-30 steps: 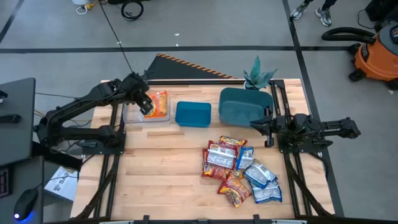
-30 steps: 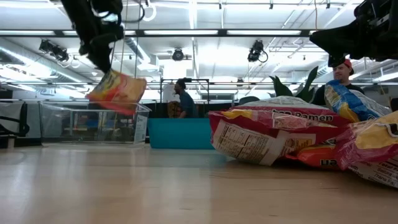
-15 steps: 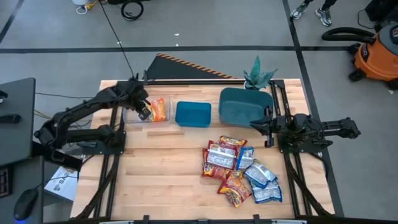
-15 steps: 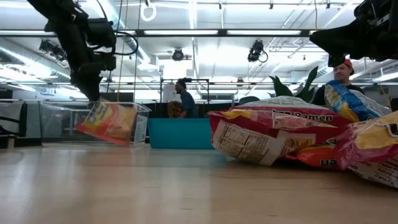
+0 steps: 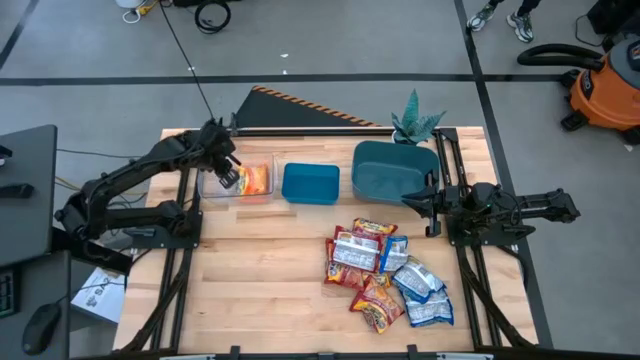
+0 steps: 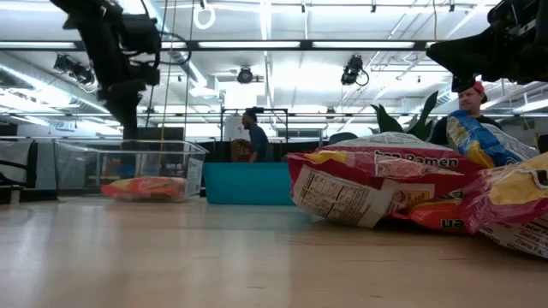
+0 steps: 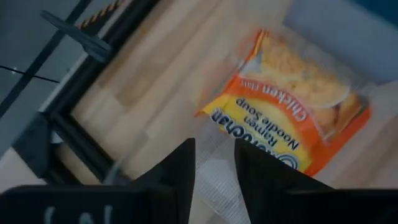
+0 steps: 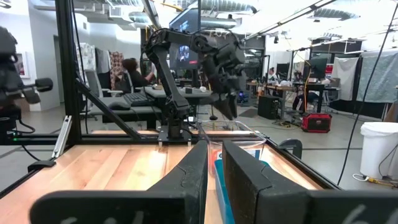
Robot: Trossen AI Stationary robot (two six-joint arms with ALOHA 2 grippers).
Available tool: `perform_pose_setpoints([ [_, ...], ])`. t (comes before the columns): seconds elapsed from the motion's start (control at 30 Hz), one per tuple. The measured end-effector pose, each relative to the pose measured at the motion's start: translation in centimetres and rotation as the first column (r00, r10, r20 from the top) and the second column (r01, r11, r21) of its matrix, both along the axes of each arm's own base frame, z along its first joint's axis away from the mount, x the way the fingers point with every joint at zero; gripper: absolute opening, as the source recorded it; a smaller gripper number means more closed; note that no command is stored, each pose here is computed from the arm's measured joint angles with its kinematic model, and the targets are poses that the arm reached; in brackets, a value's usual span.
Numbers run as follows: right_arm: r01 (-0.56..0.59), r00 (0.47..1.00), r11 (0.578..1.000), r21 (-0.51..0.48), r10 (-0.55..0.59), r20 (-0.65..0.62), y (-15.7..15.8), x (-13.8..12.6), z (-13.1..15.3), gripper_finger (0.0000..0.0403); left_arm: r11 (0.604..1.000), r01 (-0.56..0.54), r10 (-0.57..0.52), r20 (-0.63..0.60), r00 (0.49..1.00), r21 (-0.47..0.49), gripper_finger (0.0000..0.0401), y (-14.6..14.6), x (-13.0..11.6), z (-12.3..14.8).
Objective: Sort Maruchan noodles
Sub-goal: Put the red noodle pack into the dark blue bin
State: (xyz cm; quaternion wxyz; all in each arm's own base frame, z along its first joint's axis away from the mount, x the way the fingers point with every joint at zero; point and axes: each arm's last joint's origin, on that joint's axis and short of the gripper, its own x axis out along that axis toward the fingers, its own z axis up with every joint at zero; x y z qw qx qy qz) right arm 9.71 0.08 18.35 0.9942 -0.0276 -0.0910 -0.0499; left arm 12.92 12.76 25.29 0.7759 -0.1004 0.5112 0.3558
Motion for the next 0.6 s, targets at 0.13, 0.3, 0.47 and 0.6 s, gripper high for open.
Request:
perform_pose_setpoints([
  [0.13,0.0,1.0,1.0,0.0,0.0,0.0,0.0,0.0,0.0,0.0055,0.992,0.12,-0.113,0.14,0.984,-0.043,0.0125,-0.7,1.4,1.4],
  [0.3,0.0,1.0,1.0,0.0,0.0,0.0,0.0,0.0,0.0,0.0055,0.942,0.334,-0.301,0.354,0.886,-0.035,0.0125,-3.1,4.5,1.8],
  [0.47,0.0,1.0,1.0,0.0,0.0,0.0,0.0,0.0,0.0,0.0055,0.9,0.431,-0.413,0.44,0.798,0.062,0.0125,-6.2,7.4,2.0],
  [0.6,0.0,1.0,1.0,0.0,0.0,-0.001,0.0,0.0,0.0,0.0055,0.878,0.475,-0.439,0.504,0.744,0.063,0.0125,-8.4,9.7,1.7],
])
